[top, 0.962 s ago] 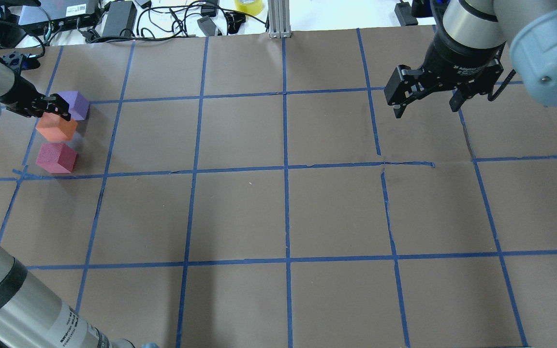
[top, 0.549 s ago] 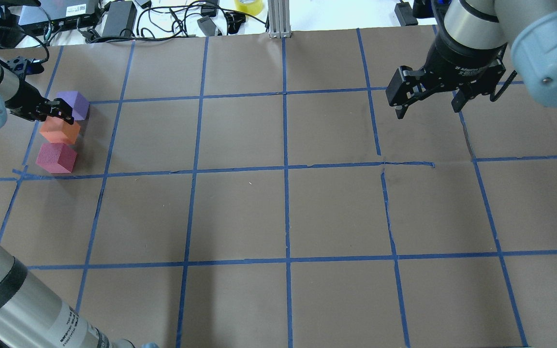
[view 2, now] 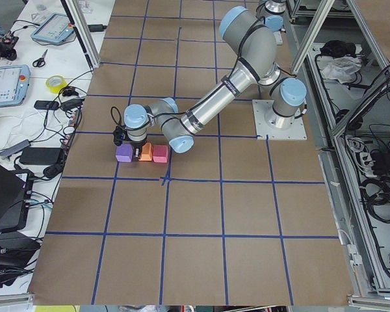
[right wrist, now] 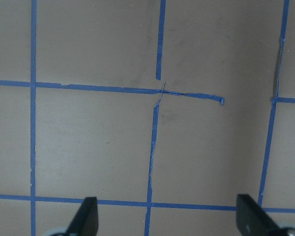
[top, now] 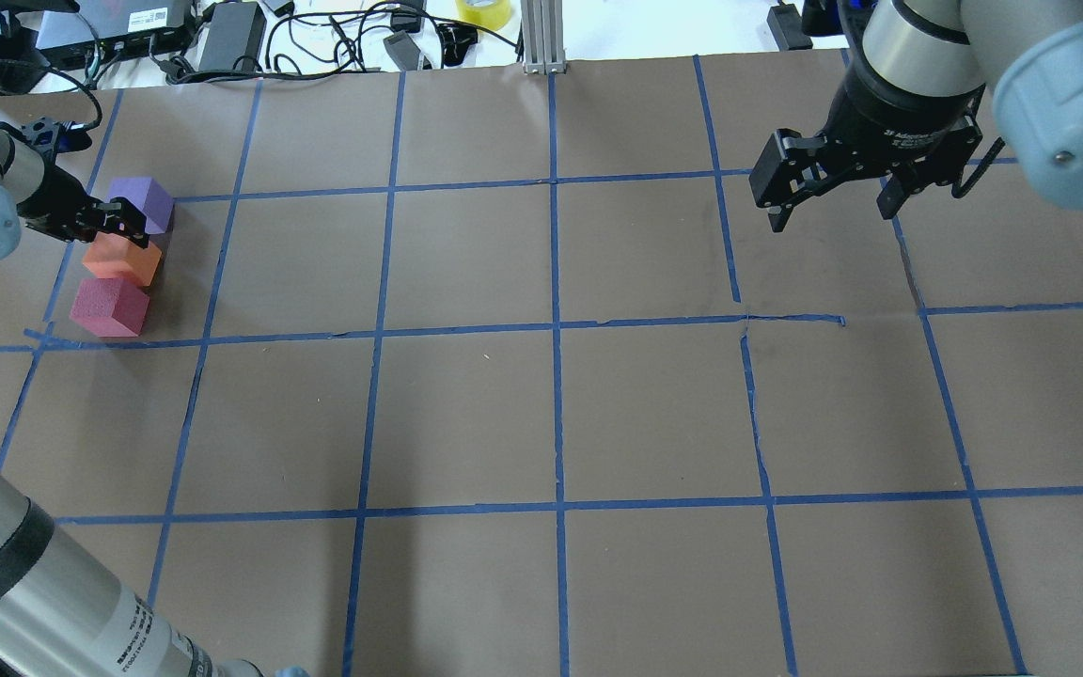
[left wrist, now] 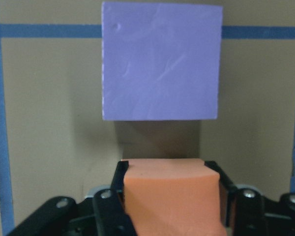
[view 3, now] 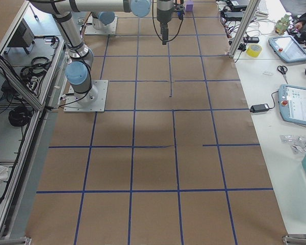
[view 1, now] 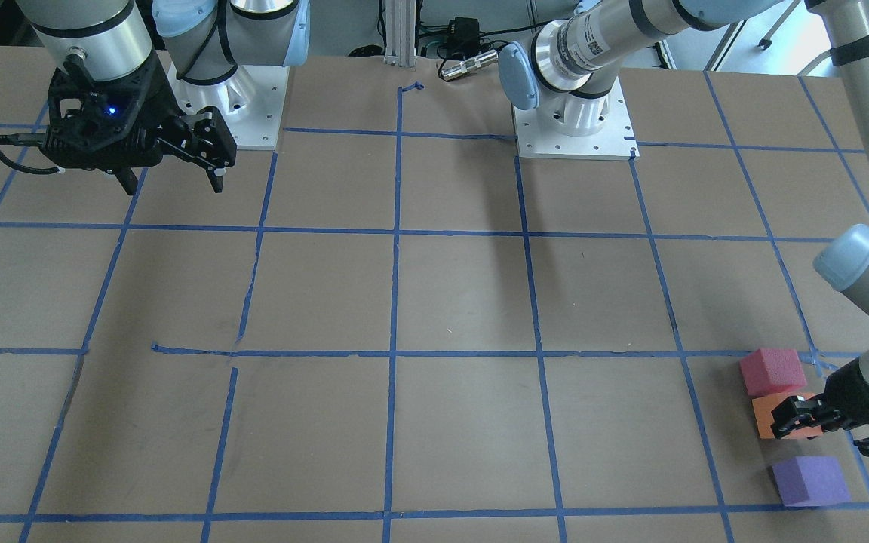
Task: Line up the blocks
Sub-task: 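Lower the orange cube between the purple and pink cubes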
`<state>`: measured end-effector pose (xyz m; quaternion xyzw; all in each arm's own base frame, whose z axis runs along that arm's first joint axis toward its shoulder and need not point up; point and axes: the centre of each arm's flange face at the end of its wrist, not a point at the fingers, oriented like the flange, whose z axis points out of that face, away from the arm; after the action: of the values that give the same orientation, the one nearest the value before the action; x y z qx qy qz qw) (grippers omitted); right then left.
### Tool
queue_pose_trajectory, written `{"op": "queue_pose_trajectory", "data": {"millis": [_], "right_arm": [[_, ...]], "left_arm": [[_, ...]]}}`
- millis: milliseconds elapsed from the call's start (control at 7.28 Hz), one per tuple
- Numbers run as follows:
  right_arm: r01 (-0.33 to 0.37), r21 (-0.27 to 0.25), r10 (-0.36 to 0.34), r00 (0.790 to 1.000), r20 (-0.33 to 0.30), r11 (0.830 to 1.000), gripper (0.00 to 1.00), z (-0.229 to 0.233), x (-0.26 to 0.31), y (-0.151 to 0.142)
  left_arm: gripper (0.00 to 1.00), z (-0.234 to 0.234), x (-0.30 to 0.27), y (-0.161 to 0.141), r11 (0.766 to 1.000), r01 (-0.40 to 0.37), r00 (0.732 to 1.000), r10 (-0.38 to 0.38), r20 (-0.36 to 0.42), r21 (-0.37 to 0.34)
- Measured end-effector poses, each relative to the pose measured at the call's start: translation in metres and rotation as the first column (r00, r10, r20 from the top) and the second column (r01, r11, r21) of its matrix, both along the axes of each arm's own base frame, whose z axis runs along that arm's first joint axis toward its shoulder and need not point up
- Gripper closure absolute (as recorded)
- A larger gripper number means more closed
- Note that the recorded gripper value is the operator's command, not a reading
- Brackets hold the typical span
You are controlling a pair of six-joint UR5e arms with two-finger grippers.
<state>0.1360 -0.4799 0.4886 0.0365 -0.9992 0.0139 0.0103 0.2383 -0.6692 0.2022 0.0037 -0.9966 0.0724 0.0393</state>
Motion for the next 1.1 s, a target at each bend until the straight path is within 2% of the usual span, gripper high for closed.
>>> {"op": "queue_pose_trajectory", "data": {"millis": [1099], "right_arm": [[-0.001,-0.007,0.001,1.0,0.001,1.0,0.0,0.0007,0.0002,-0.0001]], "left_arm": [[0.45,-0.0017,0.0007,-0.0001,1.0,0.001,1.0,-0.001,0.008,-0.002]]}}
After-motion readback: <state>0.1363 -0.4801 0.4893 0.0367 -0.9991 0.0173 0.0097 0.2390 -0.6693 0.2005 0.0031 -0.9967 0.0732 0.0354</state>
